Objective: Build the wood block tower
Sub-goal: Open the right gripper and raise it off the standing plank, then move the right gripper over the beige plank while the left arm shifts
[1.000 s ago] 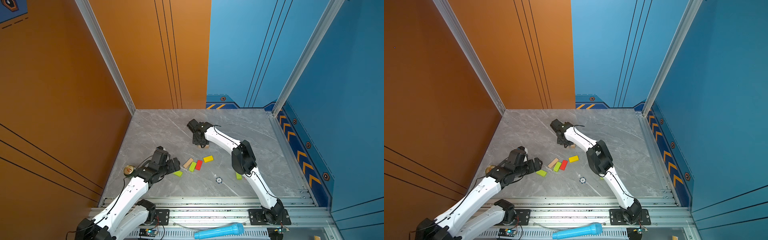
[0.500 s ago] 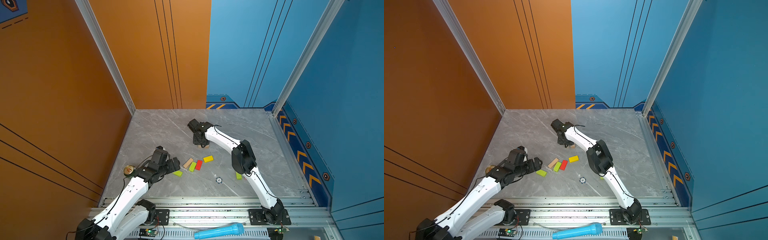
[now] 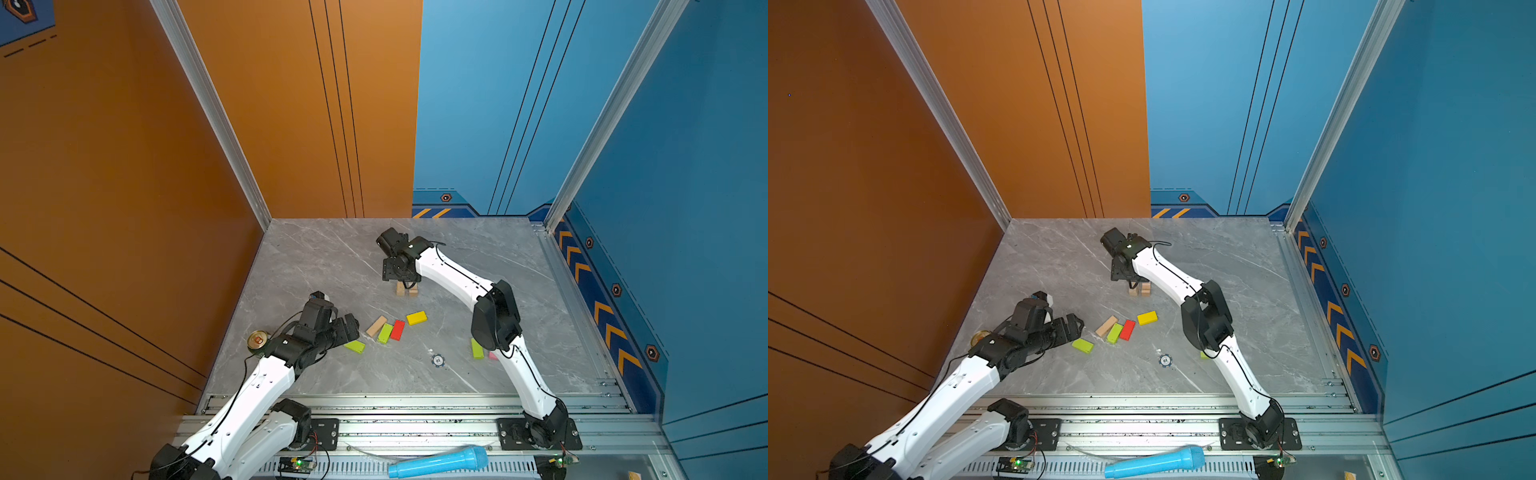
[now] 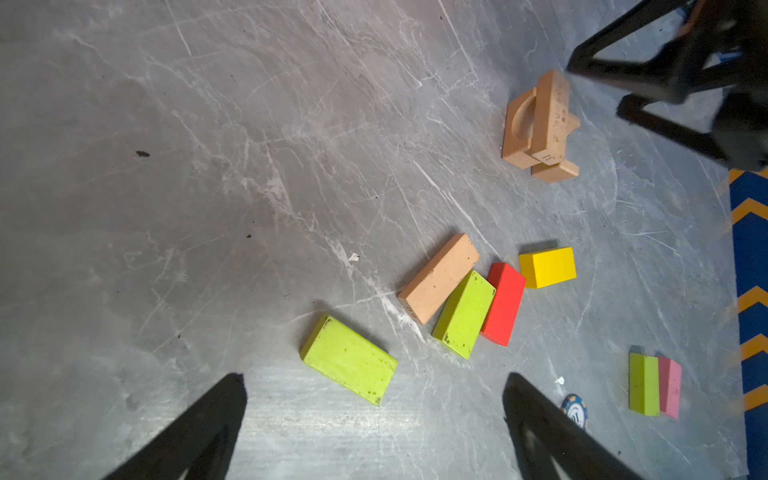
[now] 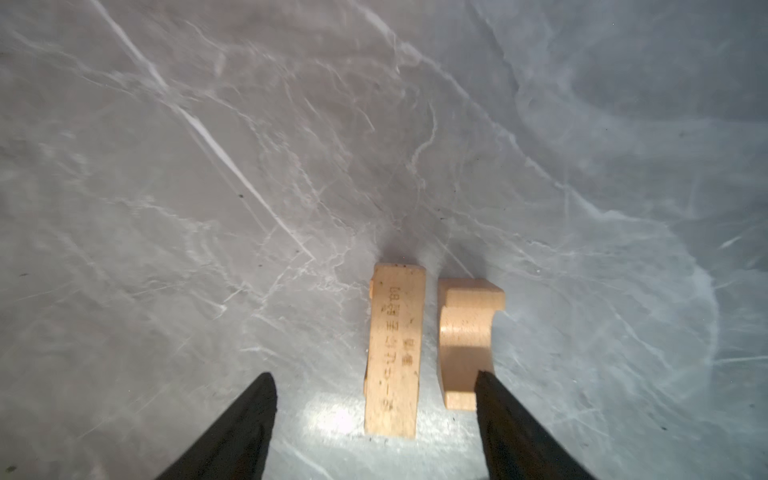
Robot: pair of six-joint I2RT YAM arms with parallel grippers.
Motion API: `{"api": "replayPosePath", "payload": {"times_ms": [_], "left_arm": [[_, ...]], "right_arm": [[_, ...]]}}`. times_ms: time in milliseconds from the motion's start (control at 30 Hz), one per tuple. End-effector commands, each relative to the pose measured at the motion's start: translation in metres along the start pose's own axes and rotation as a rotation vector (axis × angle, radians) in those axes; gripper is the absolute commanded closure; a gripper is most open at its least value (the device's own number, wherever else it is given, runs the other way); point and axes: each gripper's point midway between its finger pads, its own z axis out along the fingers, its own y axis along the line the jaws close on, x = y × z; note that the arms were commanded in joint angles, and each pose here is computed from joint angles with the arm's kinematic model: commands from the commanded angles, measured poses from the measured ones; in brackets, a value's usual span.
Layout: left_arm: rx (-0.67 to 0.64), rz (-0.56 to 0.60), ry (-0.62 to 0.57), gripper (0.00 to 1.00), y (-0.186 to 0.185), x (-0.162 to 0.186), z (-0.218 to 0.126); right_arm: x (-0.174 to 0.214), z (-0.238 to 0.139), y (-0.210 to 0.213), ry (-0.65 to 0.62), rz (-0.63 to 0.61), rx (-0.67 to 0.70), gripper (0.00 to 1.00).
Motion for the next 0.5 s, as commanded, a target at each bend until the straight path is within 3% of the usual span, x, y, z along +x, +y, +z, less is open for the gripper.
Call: {"api": "replayPosePath", "payload": {"times_ms": [0, 200, 467], "left_arm": [[0.034, 0.015, -0.023, 0.02, -0.009, -0.009, -0.013], [0.052, 0.023, -0.025, 0.02, -0.015, 0.000, -0.027], [0.044, 0.102, -0.026, 0.02, -0.019, 0.038, -0.041]], "right_arm": [[-0.023, -0.062, 0.005, -0.093, -0.033, -0.067, 0.21], [-0.012, -0.115, -0.006, -0.142, -0.067, -0.072, 0.20], [0.040, -0.143, -0.028, -0.143, -0.083, -0.087, 0.20]]}}
